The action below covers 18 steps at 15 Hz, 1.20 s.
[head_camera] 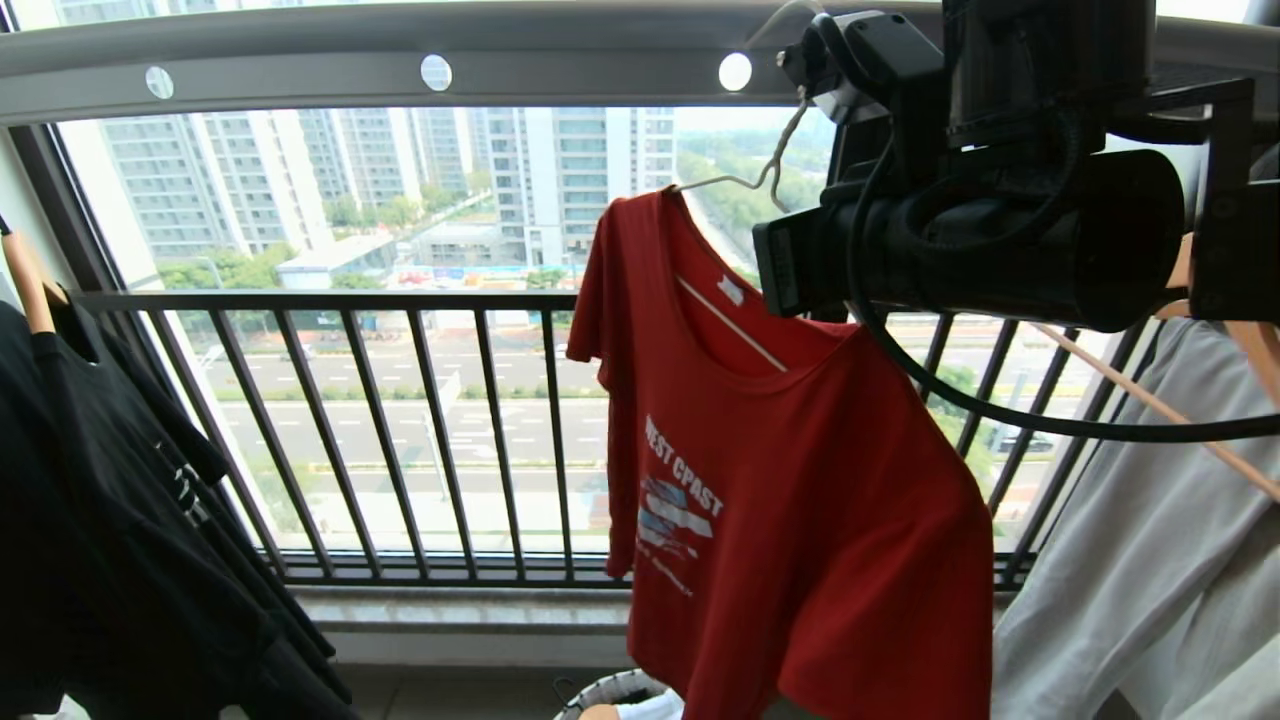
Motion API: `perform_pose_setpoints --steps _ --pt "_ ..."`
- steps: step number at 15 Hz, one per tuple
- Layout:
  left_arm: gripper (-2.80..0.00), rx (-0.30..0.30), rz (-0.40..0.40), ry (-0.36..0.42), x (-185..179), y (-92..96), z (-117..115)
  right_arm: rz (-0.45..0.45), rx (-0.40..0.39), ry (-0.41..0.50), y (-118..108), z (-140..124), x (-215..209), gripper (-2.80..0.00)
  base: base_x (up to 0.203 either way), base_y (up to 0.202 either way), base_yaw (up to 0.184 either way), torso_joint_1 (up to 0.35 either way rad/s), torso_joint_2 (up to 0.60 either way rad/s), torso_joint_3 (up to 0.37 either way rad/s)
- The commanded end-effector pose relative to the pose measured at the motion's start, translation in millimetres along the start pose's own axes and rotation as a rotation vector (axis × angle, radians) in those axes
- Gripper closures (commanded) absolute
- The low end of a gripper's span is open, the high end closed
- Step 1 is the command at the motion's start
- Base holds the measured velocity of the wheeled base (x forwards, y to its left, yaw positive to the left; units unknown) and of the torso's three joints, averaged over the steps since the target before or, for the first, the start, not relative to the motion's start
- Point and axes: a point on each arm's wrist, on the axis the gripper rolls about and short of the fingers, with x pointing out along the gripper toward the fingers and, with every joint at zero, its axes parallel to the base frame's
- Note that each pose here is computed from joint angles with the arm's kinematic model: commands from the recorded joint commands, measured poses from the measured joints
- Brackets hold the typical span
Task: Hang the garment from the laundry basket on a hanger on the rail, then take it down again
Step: Take the clothes off the clothes rack
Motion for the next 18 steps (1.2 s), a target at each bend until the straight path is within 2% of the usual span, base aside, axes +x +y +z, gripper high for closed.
perform_pose_setpoints --steps 1,5,10,13,15,18 --pt "0.0 0.0 0.0 0.002 0.0 0.0 -0.1 -0.004 0.006 -0.018 -3.7 4.8 -10.1 0.0 0.0 0.0 0.0 0.0 0.0 0.0" --pt "0.0 0.0 0.0 0.0 0.0 0.0 0.0 0.008 0.014 -0.029 -7.7 6.2 -26.2 0.0 0.0 0.0 0.0 0.0 0.0 0.0" --pt "0.0 0.0 0.0 0.001 0.1 0.0 0.0 0.041 -0.004 0.018 -3.3 -17.7 -37.5 0.0 0.0 0.0 0.0 0.0 0.0 0.0" --pt "0.0 0.0 0.0 0.001 0.1 0.0 0.0 0.083 -0.006 0.015 -9.4 -23.0 -52.4 0.0 0.0 0.0 0.0 0.0 0.0 0.0" --pt "0.0 0.0 0.0 0.001 0.1 0.0 0.0 0.124 -0.017 0.042 -10.9 -34.5 -58.3 0.0 0.0 0.0 0.0 0.0 0.0 0.0" --pt "0.0 0.0 0.0 0.001 0.1 0.0 0.0 0.14 -0.035 0.098 -9.8 -58.6 -58.7 0.0 0.0 0.0 0.0 0.0 0.0 0.0"
